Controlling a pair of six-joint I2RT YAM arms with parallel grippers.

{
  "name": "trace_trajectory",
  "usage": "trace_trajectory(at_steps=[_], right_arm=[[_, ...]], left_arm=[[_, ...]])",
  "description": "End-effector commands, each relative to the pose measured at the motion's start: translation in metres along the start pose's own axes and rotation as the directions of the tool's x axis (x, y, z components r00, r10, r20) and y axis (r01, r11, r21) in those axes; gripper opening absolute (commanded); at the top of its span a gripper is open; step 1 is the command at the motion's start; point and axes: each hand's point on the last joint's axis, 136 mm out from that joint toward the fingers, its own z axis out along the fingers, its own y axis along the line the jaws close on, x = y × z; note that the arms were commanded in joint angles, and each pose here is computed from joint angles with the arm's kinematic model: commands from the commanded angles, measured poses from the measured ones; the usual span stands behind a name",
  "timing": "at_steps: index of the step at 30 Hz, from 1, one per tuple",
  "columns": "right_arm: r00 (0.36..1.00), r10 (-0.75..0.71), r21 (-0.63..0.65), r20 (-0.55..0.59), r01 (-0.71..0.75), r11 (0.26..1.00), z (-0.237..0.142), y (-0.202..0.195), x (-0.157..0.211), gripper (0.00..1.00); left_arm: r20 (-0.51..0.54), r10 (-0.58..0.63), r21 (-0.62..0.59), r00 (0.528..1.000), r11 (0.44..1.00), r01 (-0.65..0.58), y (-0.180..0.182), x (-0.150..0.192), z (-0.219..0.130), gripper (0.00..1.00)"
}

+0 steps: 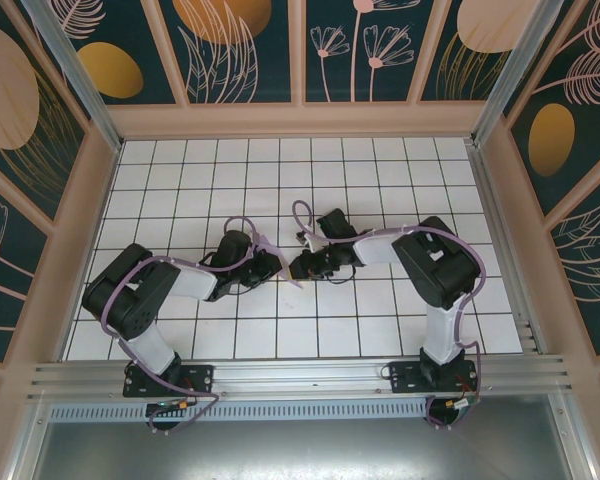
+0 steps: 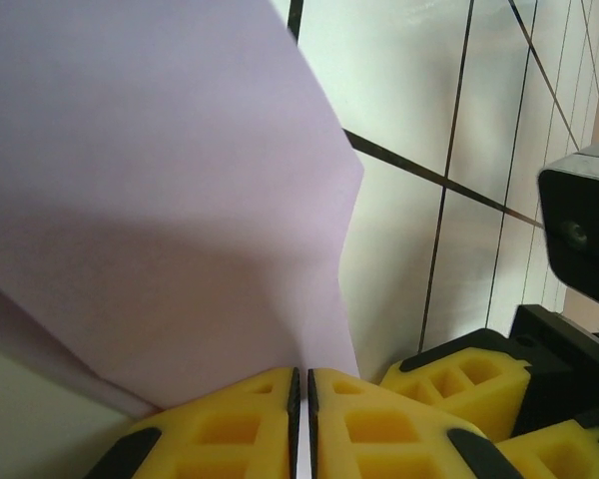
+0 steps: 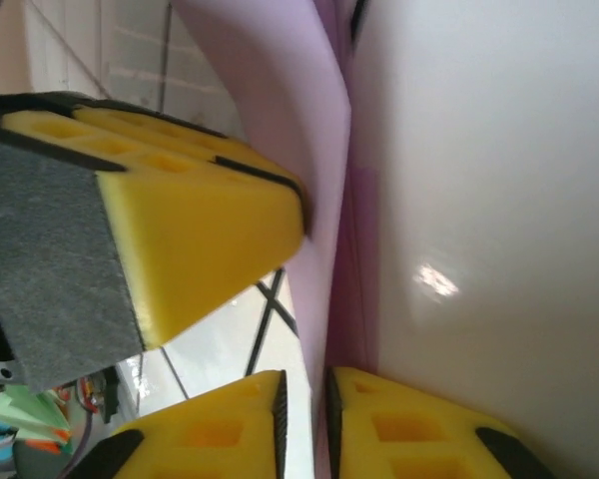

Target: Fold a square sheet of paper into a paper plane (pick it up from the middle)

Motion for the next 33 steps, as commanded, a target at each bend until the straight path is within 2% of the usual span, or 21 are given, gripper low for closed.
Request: trace_trajectory(at_steps=[1,3,5,9,11,23,33], right_arm=[[0.997,-0.018,0.116,0.077,0.009,0.993,-0.024,0.0,-0.012,0.25],[0.994,-0.04,0.144,0.104,0.024,0.989,-0.03,0.003,-0.015,0.24],[0.992,-0.067,0.147,0.104,0.051,0.988,-0.03,0.011,-0.014,0.19],[0.995,-0.092,0.089,0.036,0.089,0.992,-0.013,0.028,-0.002,0.08],[0.995,-0.095,0.093,0.008,0.094,0.991,-0.003,0.029,0.003,0.05],[0.998,-0.053,0.184,-0.036,0.059,0.981,0.01,0.0,0.012,0.02],[0.997,-0.022,0.201,-0.073,0.036,0.979,0.015,-0.019,0.025,0.02]], left_arm=[[0.004,-0.007,-0.101,1.0,0.995,0.007,0.023,0.002,0.001,0.14],[0.005,-0.007,-0.106,1.0,0.994,0.007,0.023,0.001,0.001,0.13],[0.006,-0.006,-0.113,1.0,0.994,0.007,0.024,0.001,0.001,0.13],[-0.001,-0.023,-0.147,1.0,0.989,0.022,0.034,0.003,0.005,0.12],[0.004,-0.027,-0.155,1.0,0.988,0.027,0.035,0.002,0.004,0.12],[0.01,-0.048,-0.198,0.999,0.979,0.049,0.044,0.001,0.005,0.1],[0.011,-0.047,-0.213,0.999,0.976,0.048,0.047,0.002,0.004,0.1]])
